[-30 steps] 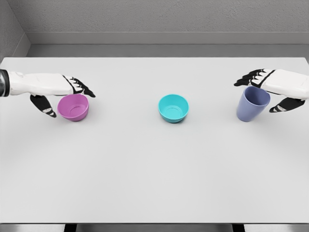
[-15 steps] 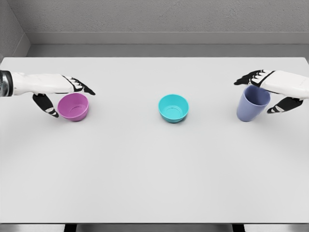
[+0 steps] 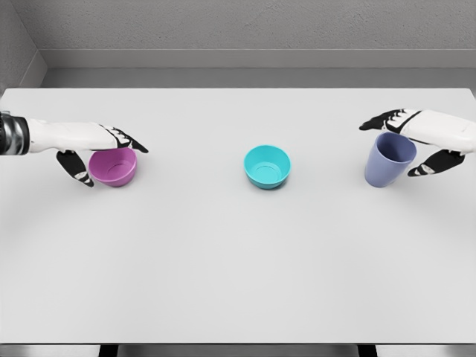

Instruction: Stacking bowl and cup with both arms

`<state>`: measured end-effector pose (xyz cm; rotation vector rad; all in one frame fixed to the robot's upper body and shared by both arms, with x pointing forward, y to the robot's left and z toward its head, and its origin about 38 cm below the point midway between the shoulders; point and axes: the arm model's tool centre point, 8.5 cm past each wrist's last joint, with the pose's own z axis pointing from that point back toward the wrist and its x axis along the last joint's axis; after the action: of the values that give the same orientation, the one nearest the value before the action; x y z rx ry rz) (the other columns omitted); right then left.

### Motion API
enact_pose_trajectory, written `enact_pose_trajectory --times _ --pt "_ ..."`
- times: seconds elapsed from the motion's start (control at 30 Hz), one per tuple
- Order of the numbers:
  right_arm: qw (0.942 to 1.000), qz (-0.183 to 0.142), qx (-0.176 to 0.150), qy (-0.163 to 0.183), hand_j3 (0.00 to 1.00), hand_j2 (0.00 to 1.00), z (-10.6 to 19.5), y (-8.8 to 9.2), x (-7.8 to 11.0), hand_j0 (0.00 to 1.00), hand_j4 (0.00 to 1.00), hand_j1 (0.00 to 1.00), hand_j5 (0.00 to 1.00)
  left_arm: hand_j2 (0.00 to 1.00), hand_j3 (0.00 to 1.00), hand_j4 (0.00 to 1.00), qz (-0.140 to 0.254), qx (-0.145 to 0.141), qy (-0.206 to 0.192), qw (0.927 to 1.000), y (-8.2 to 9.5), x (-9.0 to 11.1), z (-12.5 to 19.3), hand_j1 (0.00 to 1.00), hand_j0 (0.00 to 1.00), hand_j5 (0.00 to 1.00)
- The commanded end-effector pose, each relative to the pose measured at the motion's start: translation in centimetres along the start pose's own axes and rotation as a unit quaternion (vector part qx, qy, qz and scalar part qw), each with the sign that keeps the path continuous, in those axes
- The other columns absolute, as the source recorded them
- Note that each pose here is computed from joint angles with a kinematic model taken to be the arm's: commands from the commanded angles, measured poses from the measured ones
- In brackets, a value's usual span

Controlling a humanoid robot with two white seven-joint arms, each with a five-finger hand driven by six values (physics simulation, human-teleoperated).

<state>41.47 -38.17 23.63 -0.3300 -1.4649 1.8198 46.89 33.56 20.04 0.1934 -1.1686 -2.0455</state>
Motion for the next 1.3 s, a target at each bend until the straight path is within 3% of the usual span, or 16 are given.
enact_pose_trajectory --times 0.0,1.27 --pt "1.0000 -0.001 0.002 0.000 1.00 1.00 -0.1 0.1 0.0 1.00 1.00 1.00 1.00 1.00 1.00 1.00 0.003 0.001 0.000 1.0000 0.0 0.0 -0.2 1.00 1.00 1.00" --pt "0.9991 -0.025 0.009 0.032 1.00 1.00 -0.9 1.5 -2.6 1.00 1.00 1.00 1.00 1.00 1.00 1.00 0.013 -0.012 0.016 0.9997 -1.2 -1.1 -1.2 1.00 1.00 1.00"
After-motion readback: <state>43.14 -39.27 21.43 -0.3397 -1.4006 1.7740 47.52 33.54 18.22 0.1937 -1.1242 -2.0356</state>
